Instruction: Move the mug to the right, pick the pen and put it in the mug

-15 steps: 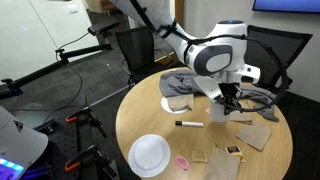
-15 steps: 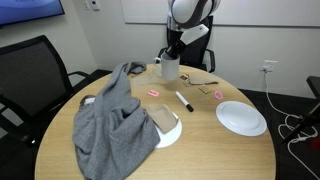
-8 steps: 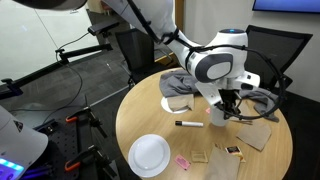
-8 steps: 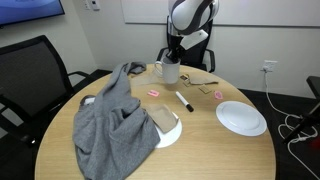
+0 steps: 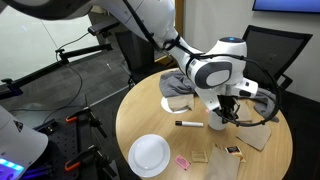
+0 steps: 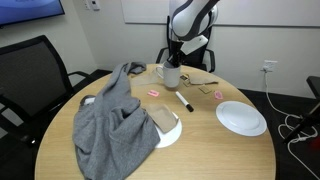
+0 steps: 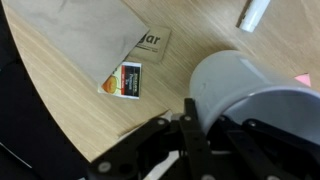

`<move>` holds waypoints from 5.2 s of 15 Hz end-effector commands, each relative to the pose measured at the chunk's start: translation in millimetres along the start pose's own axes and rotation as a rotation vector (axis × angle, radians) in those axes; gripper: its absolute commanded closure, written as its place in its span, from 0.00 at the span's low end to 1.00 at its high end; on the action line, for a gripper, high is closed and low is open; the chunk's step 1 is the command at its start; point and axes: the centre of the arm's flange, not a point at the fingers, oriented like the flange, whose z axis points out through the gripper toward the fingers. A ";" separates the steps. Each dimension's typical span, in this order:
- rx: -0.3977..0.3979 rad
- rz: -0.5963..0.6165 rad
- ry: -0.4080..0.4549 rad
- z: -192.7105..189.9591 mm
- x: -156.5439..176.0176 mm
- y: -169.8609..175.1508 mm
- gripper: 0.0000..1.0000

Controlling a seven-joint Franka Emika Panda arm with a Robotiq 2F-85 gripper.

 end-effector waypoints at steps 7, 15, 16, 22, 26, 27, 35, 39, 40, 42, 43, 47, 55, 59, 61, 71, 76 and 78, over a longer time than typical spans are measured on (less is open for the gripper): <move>0.022 0.028 -0.003 8.3 8.9 -2.1 0.97; 0.019 0.026 -0.006 12.4 6.8 -0.5 0.57; 0.021 0.025 -0.001 10.0 7.2 0.0 0.50; 0.033 0.013 0.000 -14.8 -2.3 3.1 0.05; 0.056 -0.001 0.015 -41.6 -12.5 7.5 0.00; 0.062 -0.003 0.015 -49.5 -15.8 8.2 0.00; 0.070 -0.010 -0.025 -118.9 -61.6 23.2 0.00; 0.091 0.040 -0.041 -147.1 -100.6 27.0 0.00; 0.100 0.053 -0.047 -151.2 -110.7 26.6 0.00; 0.125 0.088 -0.055 -155.9 -127.7 25.2 0.00; 0.135 0.106 -0.055 -157.3 -135.2 24.0 0.00; 0.189 0.156 -0.054 -149.9 -160.4 12.2 0.00; 0.186 0.180 -0.023 -113.5 -176.6 -40.8 0.00; 0.164 0.227 -0.048 -89.6 -165.4 -52.5 0.00; 0.153 0.247 -0.062 -79.3 -158.6 -54.5 0.00; 0.120 0.307 -0.060 -21.2 -129.5 -51.5 0.00; 0.097 0.314 -0.062 5.7 -119.4 -49.5 0.00; 0.084 0.312 -0.058 16.3 -116.7 -48.7 0.00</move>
